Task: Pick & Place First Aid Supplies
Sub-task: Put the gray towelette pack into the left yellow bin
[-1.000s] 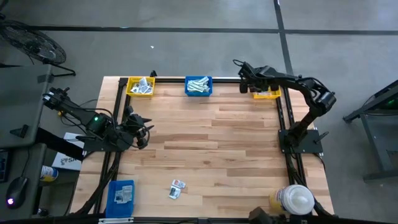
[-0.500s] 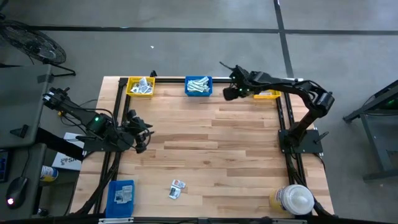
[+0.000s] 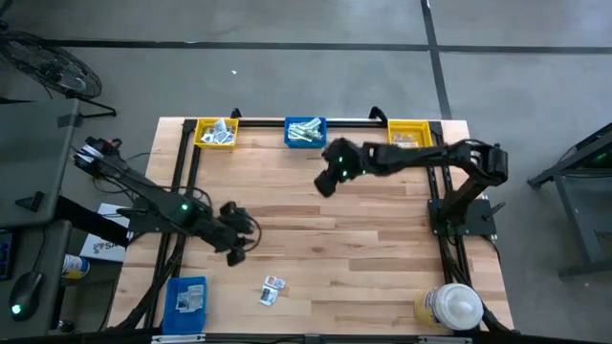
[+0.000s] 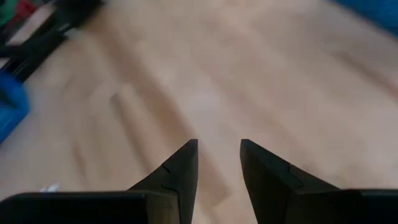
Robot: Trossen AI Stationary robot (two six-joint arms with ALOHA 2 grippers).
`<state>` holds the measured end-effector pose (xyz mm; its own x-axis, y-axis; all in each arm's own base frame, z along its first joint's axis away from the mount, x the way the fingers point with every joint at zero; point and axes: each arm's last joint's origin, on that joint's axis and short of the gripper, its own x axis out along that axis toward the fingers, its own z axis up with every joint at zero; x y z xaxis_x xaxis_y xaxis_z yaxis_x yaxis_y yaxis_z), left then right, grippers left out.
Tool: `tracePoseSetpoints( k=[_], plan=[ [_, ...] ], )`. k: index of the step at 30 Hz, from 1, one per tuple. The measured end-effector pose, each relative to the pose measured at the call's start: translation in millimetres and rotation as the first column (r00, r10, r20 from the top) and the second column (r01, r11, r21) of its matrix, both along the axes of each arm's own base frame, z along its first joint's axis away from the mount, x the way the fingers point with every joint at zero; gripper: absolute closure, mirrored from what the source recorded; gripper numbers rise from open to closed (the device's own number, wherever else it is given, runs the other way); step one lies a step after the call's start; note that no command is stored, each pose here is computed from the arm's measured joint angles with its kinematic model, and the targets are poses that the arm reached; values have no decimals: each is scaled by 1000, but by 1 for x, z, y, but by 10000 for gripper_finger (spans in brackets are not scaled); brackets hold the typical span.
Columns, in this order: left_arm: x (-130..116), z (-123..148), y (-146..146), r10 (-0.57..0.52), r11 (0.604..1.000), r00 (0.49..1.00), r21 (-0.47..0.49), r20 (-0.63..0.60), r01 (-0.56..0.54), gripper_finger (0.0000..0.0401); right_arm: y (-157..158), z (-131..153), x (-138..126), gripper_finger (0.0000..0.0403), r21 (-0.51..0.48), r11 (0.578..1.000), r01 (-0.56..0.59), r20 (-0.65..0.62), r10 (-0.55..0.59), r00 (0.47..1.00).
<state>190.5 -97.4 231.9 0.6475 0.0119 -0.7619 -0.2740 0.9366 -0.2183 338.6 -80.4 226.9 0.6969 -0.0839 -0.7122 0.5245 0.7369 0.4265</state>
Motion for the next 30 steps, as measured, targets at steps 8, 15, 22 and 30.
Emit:
tracePoseSetpoints(
  k=[8, 15, 22, 30],
  plan=[
    [21, -19, -34, 46, 954, 999, -295, -18, -50, 271, 76, 1, 11, 289, -25, 972, -232, 18, 233, 972],
    [21, -39, -70, 177, 842, 976, -495, -125, -216, 271, 124, 1, 7, 289, -65, 948, -311, -4, 311, 950],
    [27, -61, -92, 303, 681, 923, -624, -238, -385, 271, 154, -1, 1, 289, -96, 943, -320, -29, 318, 948],
    [36, -82, -102, 290, 641, 910, -647, -296, -414, 271, 173, -1, -5, 289, -119, 942, -315, -37, 313, 949]
  ],
)
